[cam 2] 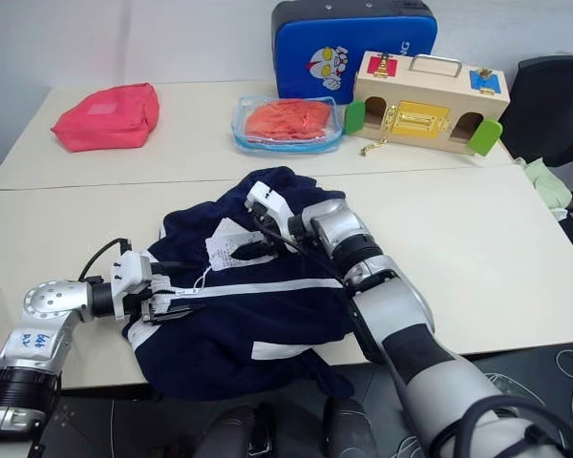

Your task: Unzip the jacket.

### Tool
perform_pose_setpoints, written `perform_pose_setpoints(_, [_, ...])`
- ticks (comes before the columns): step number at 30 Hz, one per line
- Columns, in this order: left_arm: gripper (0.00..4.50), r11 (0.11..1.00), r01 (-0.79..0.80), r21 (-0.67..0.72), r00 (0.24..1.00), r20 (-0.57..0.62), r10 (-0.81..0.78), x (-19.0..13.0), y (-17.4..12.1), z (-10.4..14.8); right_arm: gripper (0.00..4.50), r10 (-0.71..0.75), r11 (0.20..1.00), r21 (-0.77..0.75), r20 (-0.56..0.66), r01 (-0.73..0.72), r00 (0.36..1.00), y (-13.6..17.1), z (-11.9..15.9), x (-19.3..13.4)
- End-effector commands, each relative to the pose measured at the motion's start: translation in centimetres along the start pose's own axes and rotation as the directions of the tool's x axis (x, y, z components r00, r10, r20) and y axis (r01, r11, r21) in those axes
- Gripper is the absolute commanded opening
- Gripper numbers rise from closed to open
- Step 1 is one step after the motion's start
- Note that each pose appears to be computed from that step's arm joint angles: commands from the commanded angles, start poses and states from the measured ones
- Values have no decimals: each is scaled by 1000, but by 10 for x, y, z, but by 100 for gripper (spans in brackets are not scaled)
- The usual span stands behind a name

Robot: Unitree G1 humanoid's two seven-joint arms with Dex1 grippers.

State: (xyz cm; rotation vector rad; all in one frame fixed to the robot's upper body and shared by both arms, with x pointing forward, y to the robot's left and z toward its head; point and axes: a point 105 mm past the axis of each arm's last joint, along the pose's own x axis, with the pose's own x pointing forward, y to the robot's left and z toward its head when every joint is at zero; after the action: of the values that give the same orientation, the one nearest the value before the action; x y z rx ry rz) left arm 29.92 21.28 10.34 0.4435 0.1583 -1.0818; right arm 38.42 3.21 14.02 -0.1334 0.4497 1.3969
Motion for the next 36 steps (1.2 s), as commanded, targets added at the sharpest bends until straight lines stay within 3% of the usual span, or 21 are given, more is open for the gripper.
perform_pose_setpoints(1, [450, 1000, 12, 8, 1000, -7, -12, 1, -3, -2, 41, -13, 999, -30, 86, 15, 996, -1, 22, -3])
perform_pose_setpoints(2, [450, 1000, 11, 8, 1000, -5, -11, 1, -3, -2, 4, -2, 999, -42, 99, 6, 995, 0, 24, -5])
perform_pose_setpoints(6, [450, 1000, 16, -14, 1000, -10, -16, 2, -6, -5, 4, 61, 996, -76, 129, -52, 990, 5, 35, -19])
perform_pose_setpoints(10, [450, 991, 48, -125, 995, -77, -58, 0, -15, -22, 4, 85, 994, -86, 141, -74, 986, 6, 38, -51])
perform_pose_setpoints(14, [450, 975, 39, -220, 977, -196, -84, -6, -23, -47, 4, 5, 996, -88, 147, 8, 989, -1, 36, -86])
perform_pose_setpoints(23, [450, 955, -17, -297, 958, -280, -70, -16, -26, -71, 4, -181, 981, -59, 90, 187, 979, -10, -4, -148])
perform_pose_setpoints(29, [450, 953, -22, -304, 956, -286, -69, -18, -28, -74, 4, -343, 936, -47, 88, 348, 935, -24, -26, -191])
perform_pose_setpoints(33, [450, 952, -21, -304, 957, -282, -69, -22, -32, -76, 4, -556, 830, -23, 59, 558, 829, -41, -56, -265])
perform_pose_setpoints(36, [450, 954, -20, -300, 956, -285, -69, -23, -33, -77, 4, -624, 778, -24, 83, 627, 777, -46, -62, -292])
